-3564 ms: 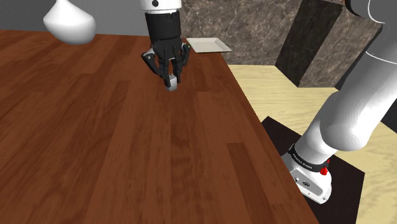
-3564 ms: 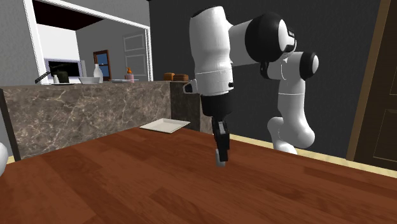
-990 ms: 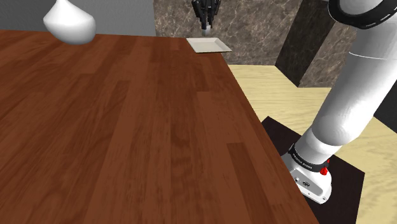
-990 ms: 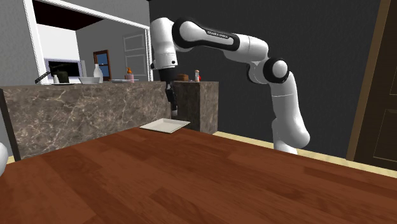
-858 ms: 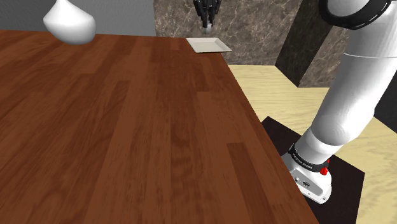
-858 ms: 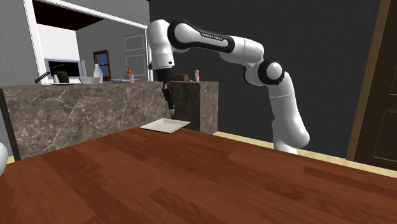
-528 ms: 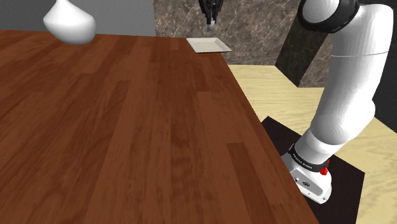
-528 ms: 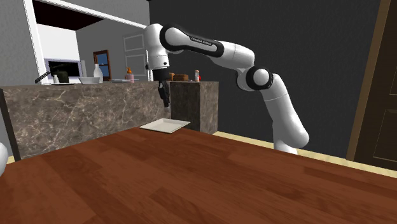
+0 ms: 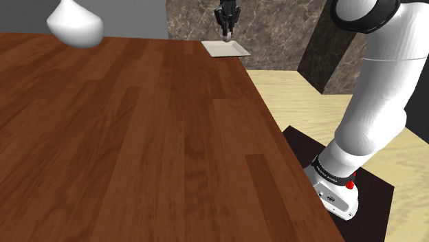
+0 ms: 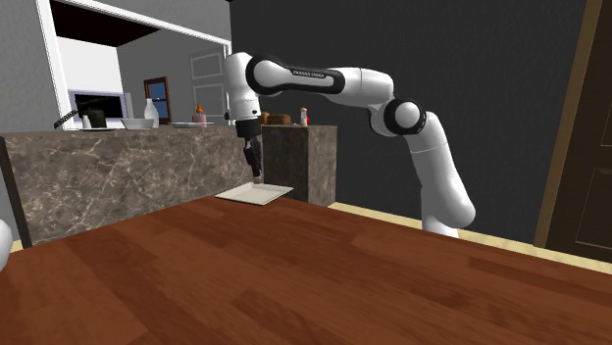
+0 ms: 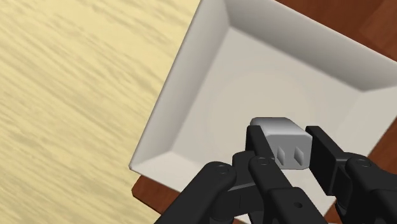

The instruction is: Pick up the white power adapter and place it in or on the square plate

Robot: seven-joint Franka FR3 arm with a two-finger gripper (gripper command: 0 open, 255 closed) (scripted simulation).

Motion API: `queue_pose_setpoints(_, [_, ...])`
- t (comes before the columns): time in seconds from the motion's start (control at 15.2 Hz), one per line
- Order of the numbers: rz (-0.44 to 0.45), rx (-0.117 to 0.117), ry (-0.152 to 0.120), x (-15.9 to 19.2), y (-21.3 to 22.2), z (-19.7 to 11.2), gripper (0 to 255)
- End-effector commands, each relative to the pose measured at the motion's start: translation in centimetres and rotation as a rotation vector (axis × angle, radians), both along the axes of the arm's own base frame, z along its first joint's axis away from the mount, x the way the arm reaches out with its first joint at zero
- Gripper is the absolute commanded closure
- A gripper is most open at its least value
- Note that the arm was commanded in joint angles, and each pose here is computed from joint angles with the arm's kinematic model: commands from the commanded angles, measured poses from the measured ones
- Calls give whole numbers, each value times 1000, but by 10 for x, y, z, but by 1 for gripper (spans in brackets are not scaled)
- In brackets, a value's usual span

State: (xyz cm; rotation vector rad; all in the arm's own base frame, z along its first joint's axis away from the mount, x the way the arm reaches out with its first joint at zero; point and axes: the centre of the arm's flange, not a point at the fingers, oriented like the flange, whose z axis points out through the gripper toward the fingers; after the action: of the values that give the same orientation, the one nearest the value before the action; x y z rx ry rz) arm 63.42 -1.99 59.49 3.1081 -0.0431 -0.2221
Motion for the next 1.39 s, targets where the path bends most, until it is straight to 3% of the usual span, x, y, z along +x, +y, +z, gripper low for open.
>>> queue_pose_setpoints(0.0, [0, 0, -1, 0, -1, -11, 255])
queue_pose_setpoints(0.33, [0, 0, -1, 0, -1, -37, 255])
queue_pose_setpoints(0.86, [0, 0, -1, 0, -1, -37, 255])
queue_pose_setpoints(0.92, [0, 0, -1, 0, -1, -37, 0])
queue_pose_setpoints(1.25, [0, 0, -1, 0, -1, -37, 0])
queue_pose_setpoints(1.32, [0, 0, -1, 2, 0, -24, 0])
